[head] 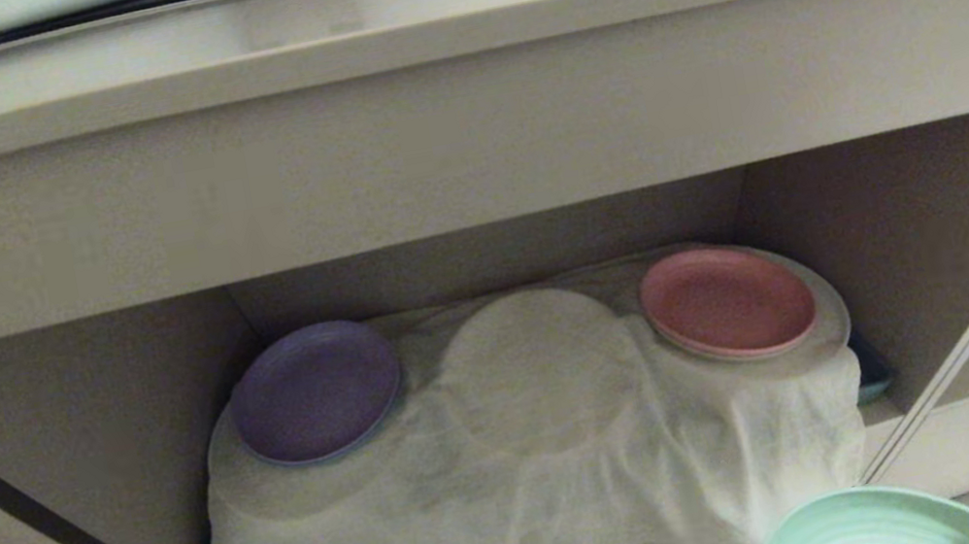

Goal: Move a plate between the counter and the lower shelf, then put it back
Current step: Put the plate in the cupboard

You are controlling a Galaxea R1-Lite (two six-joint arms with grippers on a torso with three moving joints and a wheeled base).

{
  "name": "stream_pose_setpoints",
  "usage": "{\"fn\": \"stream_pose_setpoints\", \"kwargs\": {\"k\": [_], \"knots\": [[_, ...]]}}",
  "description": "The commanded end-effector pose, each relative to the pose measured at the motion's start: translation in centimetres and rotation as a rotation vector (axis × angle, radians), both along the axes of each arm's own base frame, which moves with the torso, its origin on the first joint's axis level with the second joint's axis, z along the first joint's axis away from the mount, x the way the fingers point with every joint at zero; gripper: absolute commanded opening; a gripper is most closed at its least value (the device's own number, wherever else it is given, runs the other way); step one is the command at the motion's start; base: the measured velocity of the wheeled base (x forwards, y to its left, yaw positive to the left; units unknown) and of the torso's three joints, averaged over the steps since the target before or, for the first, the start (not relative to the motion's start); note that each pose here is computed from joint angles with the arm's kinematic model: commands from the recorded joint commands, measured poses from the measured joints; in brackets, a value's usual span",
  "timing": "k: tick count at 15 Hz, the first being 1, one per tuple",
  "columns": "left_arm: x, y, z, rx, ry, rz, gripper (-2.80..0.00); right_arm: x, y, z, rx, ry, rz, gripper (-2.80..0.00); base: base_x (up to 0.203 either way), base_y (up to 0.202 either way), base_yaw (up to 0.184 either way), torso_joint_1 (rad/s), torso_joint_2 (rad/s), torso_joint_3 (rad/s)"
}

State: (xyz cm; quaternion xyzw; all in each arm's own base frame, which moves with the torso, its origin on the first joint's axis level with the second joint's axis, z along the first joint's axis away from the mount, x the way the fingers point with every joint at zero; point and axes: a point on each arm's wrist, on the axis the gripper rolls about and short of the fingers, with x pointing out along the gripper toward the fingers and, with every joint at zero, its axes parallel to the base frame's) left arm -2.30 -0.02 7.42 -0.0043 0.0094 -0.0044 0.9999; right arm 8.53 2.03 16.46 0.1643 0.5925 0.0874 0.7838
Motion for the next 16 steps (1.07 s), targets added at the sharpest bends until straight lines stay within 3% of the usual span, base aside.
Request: {"fn": "stream_pose_setpoints", "kwargs": {"k": [1,16], "knots": [[0.0,0.0,0.0,0.000,0.000,0.000,-2.80,0.9,0.2,-0.4,0.009,0.037,0.004,-2.80,0.000,0.000,0.000,0.000,0.00,0.000],[0.0,0.0,0.0,0.000,0.000,0.000,-2.80,11.7,2.0,-3.1,0.050,-0.011,0.017,-2.80,0.000,0.000,0.000,0.000,0.00,0.000]]}}
